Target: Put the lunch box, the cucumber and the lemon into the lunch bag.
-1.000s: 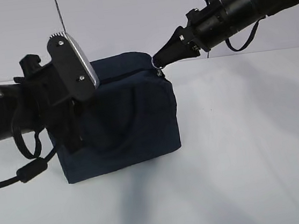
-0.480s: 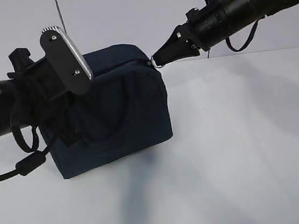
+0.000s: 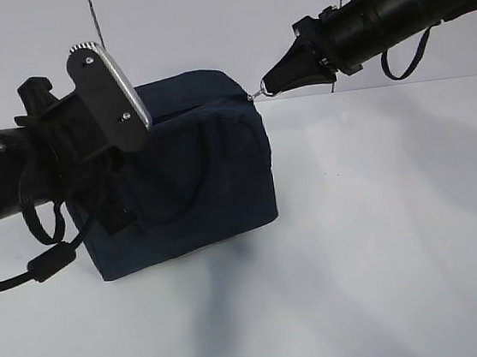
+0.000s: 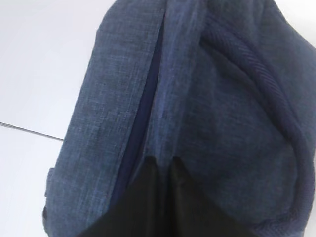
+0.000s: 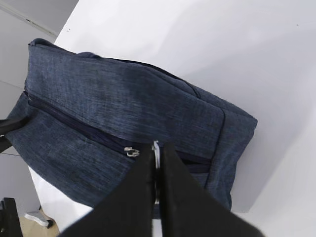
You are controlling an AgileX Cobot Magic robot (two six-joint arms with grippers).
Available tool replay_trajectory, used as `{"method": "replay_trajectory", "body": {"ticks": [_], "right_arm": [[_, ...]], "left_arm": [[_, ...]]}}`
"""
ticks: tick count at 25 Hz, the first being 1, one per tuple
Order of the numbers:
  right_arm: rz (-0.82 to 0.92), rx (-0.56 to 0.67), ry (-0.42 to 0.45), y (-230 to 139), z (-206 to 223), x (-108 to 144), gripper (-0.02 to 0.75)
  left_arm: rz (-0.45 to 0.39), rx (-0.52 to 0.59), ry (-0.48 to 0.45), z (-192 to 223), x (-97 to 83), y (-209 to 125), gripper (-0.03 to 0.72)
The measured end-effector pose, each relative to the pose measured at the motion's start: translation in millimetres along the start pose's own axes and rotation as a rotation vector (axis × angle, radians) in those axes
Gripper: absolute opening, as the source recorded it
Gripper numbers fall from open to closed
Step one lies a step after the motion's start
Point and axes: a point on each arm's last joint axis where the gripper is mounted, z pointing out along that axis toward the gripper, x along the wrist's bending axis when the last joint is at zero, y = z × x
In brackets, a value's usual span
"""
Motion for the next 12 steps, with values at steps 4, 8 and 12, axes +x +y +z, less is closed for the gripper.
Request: {"method": "replay_trajectory", "body": {"ticks": [4, 8, 12], "right_arm": [[0.03, 0.006, 0.012, -1.5, -7.0, -4.4, 0.008], [0.033, 0.018, 0.026, -4.0, -5.7, -7.3, 0.008], [0.059, 0.038, 0.029, -11.4, 4.5, -20.5, 0.008]], "left_arm": [[0.001, -0.003, -0.004, -0.1, -0.5, 0.9, 0.004], [0.001, -0.003, -0.004, -0.1, -0.5, 0.9, 0.003], [0.001, -0.005, -0.013, -0.1, -1.2, 1.1, 0.003]]}}
